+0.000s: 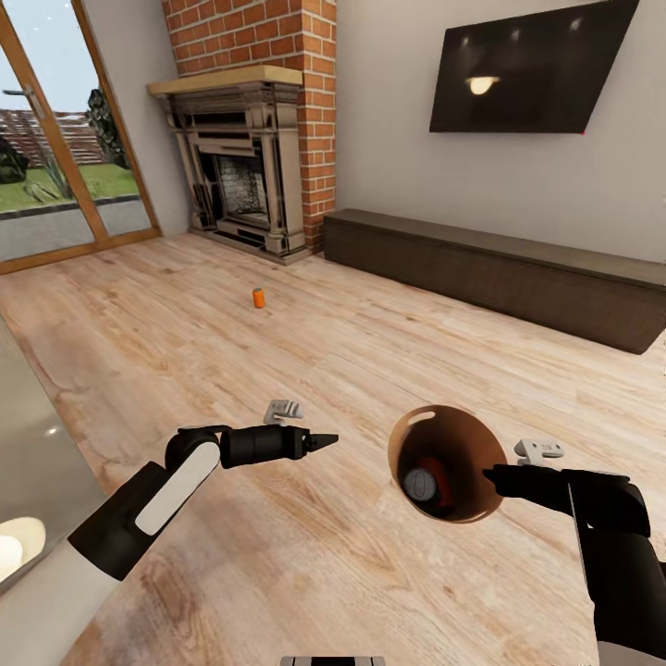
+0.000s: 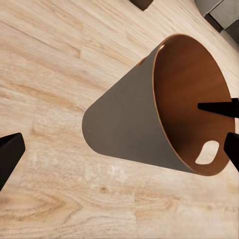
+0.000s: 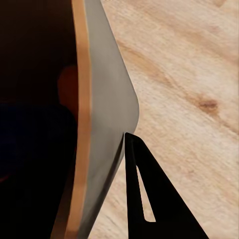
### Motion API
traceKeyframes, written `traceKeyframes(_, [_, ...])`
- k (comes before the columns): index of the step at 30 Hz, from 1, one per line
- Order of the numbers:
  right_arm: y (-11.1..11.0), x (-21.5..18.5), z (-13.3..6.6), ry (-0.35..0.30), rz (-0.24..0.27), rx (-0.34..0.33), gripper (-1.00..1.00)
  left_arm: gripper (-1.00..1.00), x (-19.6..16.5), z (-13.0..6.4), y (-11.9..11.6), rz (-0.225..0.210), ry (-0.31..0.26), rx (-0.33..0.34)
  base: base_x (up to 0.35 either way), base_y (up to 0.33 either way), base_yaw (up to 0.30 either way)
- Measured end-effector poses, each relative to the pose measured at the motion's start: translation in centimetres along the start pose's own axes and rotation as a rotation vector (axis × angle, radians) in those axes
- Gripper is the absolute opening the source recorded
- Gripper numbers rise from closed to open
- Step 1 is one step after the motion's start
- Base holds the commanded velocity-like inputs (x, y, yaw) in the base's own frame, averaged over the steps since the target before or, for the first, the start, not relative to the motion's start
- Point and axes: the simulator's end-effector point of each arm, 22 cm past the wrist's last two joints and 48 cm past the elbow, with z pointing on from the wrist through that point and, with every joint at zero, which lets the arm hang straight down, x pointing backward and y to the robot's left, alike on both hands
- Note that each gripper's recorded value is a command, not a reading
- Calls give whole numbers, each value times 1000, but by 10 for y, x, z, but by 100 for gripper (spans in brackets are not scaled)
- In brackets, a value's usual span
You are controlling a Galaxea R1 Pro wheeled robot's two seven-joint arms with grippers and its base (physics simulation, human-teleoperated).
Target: Put the three can of soda from the living room inside the tash can in the kitchen.
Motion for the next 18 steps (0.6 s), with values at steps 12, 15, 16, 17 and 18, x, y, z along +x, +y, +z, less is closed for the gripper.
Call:
traceKeyframes(12, [0, -3, -4, -9, -3, 3, -100, 100, -3, -2, -4, 7, -5, 1, 0, 0, -174])
traceKeyframes(15, [-2, -4, -4, -10, -7, 10, -100, 100, -4, -2, -4, 8, -6, 2, 0, 0, -56])
traceKeyframes(16, [-1, -4, -4, -10, -6, 8, -100, 100, -4, -2, -5, 7, -6, 2, 0, 0, -24])
traceKeyframes(17, [0, -4, -4, -11, -4, 4, -100, 100, -4, -2, -5, 7, -7, 3, 0, 0, -12])
traceKeyframes(18, [0, -4, -4, -11, -2, 1, -100, 100, -4, -3, -5, 5, -7, 4, 0, 0, -10])
